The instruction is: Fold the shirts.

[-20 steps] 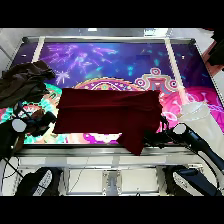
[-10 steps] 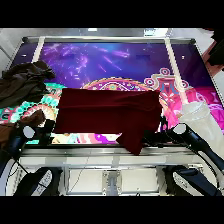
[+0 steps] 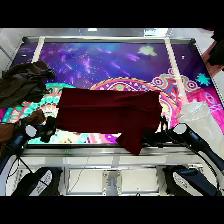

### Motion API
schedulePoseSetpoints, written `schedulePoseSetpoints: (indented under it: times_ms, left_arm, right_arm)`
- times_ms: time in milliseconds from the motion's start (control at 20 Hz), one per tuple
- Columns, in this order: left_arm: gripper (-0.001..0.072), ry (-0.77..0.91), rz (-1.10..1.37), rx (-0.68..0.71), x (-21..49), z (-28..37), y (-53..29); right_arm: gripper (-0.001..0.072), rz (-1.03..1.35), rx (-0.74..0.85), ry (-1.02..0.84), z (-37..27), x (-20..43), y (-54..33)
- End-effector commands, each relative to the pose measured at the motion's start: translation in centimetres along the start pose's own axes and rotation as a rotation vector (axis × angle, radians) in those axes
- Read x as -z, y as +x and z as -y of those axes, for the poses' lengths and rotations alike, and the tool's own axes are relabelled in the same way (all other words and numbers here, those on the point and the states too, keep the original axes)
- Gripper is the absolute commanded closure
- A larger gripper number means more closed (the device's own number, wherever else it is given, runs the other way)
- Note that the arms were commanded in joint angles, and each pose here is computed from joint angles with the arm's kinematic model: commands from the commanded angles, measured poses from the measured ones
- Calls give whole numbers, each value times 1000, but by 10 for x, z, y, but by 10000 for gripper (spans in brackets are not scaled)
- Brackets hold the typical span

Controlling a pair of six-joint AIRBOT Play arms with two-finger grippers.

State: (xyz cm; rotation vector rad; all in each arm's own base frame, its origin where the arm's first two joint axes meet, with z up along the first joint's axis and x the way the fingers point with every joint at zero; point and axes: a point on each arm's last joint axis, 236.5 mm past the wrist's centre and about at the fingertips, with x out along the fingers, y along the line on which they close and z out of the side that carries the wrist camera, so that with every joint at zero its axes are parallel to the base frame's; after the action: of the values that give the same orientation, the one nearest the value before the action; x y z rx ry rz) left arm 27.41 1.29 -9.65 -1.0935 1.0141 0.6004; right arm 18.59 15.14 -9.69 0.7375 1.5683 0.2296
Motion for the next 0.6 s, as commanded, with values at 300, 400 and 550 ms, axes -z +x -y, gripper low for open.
schedulePoseSetpoints:
  times_ms: [300,400,550]
  left_arm:
    - [695,679,-17,27,-6,53,-102]
    - [695,774,-10,50,-1,57,-119]
    - [697,843,65,133,-10,90,-138]
  right_arm:
    - [674,27,65,-234,-34,18,-81]
    - [674,91,89,-256,-42,6,-98]
    - [675,270,97,-319,-66,-33,-131]
